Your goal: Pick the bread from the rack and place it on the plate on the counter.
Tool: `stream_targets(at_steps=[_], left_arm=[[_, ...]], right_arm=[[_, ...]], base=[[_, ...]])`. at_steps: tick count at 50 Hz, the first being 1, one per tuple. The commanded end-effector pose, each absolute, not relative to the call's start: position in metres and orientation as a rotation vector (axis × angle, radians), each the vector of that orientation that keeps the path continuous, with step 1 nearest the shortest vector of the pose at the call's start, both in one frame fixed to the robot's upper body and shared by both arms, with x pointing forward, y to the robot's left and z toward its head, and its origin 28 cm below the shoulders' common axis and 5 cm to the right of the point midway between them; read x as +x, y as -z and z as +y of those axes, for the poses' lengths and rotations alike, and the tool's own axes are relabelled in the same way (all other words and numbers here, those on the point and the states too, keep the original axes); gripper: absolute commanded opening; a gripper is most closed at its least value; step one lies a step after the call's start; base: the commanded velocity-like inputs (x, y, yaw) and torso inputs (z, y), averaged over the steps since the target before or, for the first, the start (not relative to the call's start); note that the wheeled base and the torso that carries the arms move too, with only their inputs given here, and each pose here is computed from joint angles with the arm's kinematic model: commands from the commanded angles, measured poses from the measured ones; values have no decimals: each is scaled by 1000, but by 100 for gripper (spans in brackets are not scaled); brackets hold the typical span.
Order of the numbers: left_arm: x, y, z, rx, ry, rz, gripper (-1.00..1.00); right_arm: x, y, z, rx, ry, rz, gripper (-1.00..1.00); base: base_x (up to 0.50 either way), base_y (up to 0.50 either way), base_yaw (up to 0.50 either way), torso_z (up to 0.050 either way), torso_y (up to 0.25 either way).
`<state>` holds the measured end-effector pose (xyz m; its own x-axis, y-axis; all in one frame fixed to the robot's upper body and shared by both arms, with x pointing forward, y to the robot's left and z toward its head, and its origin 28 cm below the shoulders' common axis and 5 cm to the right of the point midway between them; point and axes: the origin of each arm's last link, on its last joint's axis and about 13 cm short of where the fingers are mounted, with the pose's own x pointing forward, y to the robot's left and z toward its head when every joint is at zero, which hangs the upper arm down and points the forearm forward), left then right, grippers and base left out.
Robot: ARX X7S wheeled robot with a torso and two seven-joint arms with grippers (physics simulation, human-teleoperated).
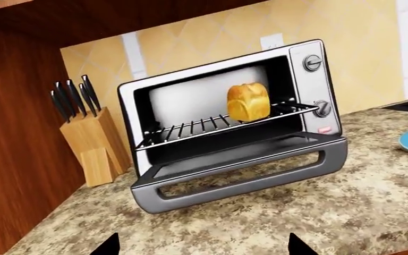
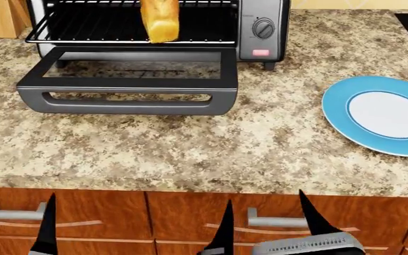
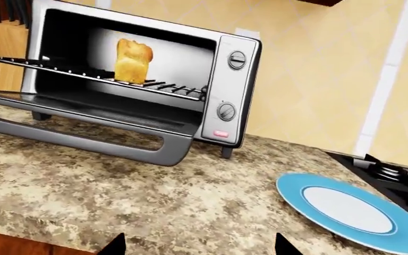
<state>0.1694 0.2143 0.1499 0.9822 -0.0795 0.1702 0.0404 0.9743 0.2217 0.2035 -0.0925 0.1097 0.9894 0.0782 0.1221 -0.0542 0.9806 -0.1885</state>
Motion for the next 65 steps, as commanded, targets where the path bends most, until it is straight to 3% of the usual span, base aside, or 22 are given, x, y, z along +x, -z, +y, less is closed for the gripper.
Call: stream_targets(at_steps=[1, 35, 36, 38, 40, 65], left_arm=[[167, -172, 219, 246, 61, -220, 100], [184, -243, 223, 338, 74, -299, 100], [181, -249, 222, 339, 72, -300, 100], [171, -254, 208, 367, 271, -273, 100], [157, -253, 217, 340, 70, -310, 100], [150, -254, 219, 337, 59, -326, 100]], right_arm=[[204, -136, -90, -226, -76, -179, 100], [201, -210, -94, -352, -32, -334, 100], [200, -211, -94, -357, -29, -341, 100], [199, -215, -95, -359, -23, -354, 100], [197, -218, -94, -359, -23, -365, 100], [194, -217, -90, -369, -50, -374, 100]], base=[[0, 0, 0, 0, 0], [1, 0, 0, 0, 0], [230, 0, 0, 0, 0], [348, 0, 0, 0, 0], [406, 0, 0, 0, 0], [403, 0, 0, 0, 0]])
